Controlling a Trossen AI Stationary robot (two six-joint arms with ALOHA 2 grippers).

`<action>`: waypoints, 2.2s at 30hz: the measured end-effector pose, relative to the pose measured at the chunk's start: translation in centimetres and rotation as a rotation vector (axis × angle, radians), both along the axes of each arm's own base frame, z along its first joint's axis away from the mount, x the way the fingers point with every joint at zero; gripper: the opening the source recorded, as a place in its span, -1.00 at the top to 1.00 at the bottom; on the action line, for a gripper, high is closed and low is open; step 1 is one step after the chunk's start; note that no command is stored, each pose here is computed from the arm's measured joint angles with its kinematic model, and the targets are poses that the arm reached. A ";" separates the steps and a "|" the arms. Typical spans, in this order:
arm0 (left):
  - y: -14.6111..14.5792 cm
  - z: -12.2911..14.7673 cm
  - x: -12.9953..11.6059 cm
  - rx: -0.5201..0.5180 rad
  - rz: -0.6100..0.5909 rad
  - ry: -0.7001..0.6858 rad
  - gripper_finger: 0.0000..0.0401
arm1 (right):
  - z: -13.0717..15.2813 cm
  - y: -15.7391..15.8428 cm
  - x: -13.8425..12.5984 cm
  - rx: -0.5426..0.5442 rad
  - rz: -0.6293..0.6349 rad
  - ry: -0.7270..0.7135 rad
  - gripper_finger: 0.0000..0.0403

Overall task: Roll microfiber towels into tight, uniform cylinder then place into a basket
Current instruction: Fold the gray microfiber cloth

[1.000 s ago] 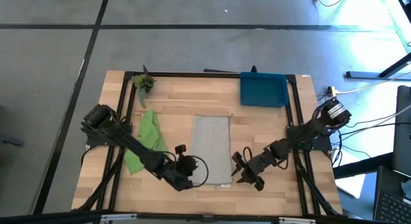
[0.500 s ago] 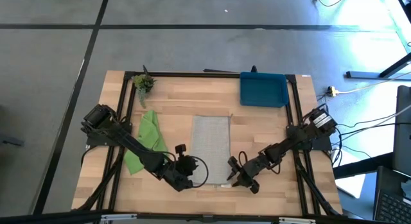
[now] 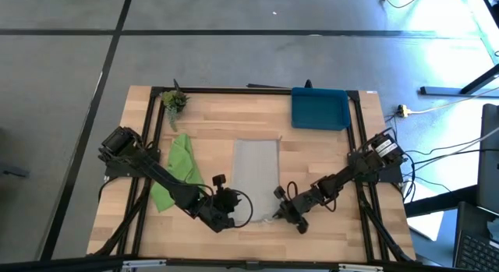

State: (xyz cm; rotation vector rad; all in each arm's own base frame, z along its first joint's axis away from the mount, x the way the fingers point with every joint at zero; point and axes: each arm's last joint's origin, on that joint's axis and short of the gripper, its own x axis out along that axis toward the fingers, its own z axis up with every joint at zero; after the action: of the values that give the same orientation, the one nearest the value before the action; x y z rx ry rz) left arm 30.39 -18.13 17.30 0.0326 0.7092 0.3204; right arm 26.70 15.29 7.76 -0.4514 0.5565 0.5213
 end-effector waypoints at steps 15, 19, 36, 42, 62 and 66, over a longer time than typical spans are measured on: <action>-0.3 0.0 -0.2 0.016 -0.024 0.006 0.65 | 5.5 -2.0 0.5 0.085 -0.143 -0.129 0.96; -0.5 0.0 -0.3 0.010 -0.027 0.002 0.65 | 5.7 -3.2 1.0 0.092 -0.208 -0.138 0.96; -0.9 0.2 -0.3 -0.007 -0.034 -0.021 0.65 | 5.0 -2.4 0.4 0.180 -0.064 -0.013 0.95; -0.9 0.2 -0.3 -0.008 -0.034 -0.022 0.65 | 4.8 -2.4 0.3 0.195 -0.088 0.027 0.86; -0.9 0.2 -0.3 -0.006 -0.035 -0.021 0.65 | 1.8 -0.6 0.0 0.096 0.052 0.031 0.17; -0.9 0.2 -0.3 -0.006 -0.036 -0.021 0.65 | 1.7 -0.1 0.1 0.091 0.080 -0.007 0.17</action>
State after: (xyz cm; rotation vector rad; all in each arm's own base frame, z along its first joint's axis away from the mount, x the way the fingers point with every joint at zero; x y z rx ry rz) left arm 30.12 -19.03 17.47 0.0360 0.6881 0.2841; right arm 26.76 15.17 9.48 -0.3896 0.5077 0.6191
